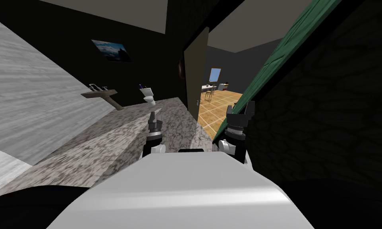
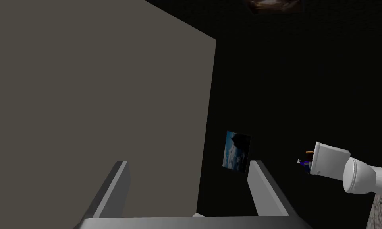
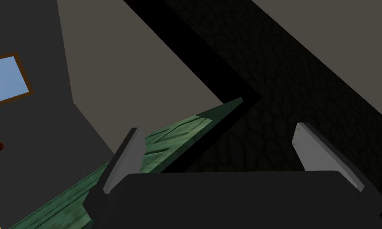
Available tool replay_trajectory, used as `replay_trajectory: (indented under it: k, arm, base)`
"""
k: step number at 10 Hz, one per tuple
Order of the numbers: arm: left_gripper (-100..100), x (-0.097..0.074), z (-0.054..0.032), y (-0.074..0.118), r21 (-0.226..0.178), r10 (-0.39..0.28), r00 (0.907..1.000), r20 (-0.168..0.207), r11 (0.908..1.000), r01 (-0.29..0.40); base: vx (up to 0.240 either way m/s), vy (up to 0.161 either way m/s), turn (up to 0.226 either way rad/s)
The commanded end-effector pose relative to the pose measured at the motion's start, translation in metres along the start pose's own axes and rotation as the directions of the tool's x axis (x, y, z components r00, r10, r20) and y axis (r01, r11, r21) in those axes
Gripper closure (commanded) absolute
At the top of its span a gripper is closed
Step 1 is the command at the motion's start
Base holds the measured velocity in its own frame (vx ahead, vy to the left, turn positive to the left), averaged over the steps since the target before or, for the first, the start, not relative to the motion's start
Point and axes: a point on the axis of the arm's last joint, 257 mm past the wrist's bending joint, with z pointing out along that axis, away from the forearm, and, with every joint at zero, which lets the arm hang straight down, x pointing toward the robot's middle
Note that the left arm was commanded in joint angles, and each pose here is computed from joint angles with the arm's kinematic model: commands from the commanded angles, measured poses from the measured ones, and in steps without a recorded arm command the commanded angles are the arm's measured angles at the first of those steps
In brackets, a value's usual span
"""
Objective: Push the door open
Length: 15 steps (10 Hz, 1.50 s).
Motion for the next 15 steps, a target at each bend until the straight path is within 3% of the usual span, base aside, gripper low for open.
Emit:
replay_trajectory:
  k: [1,7,15]
  arm:
    - [-100,0.008,-0.0007,0.010,-0.011,-0.012,0.9998,-0.018,0.9999,0.012]
    - [-100,0.035,-0.0051,0.044,-0.054,-0.060,0.9954,-0.075,0.9970,0.056]
    - [-100,0.076,-0.0168,0.094,-0.128,-0.131,0.9807,-0.145,0.9853,0.113]
  base:
    - [0.140,-0.032,-0.099]
    - [0.175,0.044,-0.098]
    - [0.155,0.044,-0.107]
